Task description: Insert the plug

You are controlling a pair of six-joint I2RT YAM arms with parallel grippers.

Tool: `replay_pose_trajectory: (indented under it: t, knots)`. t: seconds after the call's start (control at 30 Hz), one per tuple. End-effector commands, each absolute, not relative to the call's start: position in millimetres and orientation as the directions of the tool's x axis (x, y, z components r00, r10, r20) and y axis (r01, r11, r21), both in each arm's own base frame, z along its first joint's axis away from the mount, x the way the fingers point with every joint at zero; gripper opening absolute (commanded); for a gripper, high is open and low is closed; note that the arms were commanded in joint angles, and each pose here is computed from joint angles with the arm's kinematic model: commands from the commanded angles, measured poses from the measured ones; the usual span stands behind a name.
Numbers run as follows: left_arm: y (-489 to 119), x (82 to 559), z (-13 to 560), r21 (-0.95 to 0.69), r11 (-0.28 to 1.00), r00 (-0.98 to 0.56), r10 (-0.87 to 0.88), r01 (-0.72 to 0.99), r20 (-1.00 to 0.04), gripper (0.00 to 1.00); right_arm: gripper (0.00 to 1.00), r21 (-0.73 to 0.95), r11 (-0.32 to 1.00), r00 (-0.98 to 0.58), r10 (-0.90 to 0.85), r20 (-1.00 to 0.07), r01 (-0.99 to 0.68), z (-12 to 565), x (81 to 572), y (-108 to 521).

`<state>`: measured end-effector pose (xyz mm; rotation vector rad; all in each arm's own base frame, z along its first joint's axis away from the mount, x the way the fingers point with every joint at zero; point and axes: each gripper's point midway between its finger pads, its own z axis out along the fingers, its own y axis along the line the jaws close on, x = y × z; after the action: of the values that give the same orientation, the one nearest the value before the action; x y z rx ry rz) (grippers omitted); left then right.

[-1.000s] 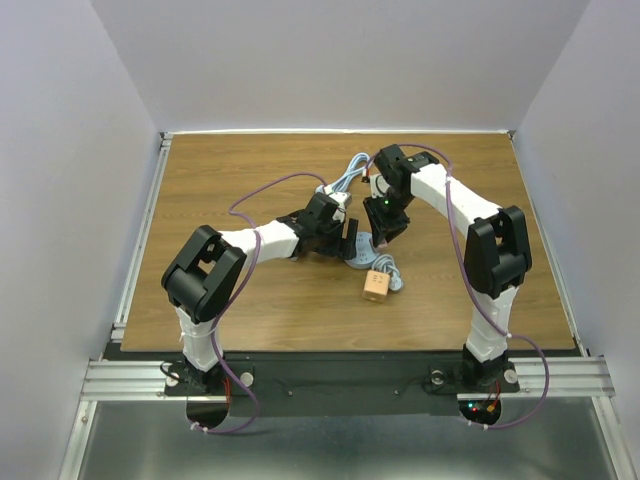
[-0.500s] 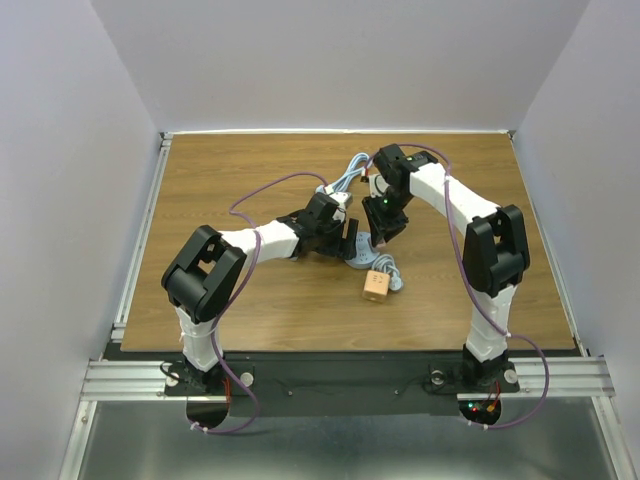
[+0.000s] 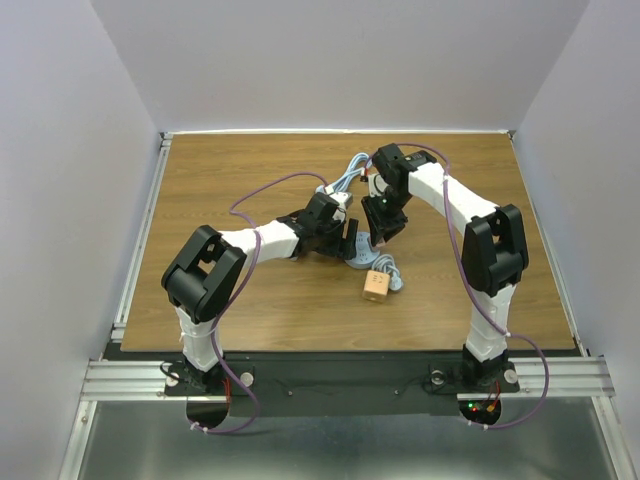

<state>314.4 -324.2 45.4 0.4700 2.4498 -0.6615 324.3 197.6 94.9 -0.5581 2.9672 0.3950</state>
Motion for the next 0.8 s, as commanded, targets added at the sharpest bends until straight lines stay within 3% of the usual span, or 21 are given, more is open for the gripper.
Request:
replay_pose_trajectory:
  t: [0.0,0.77]
  knots:
    - [-324,315,43,-0.334,0.816,-0.780,0.210,0.472,-0.589,0.79,0.00,0.158,0.917,-0.928,-0.348,-0.136,-0.367,95,322,185]
    - [-323,315,44,-0.326,0.813,-0.773,0.222,0.483,-0.594,0.76,0.00,0.116,0.934,-0.940,-0.333,-0.067,-0.339,74,325,180]
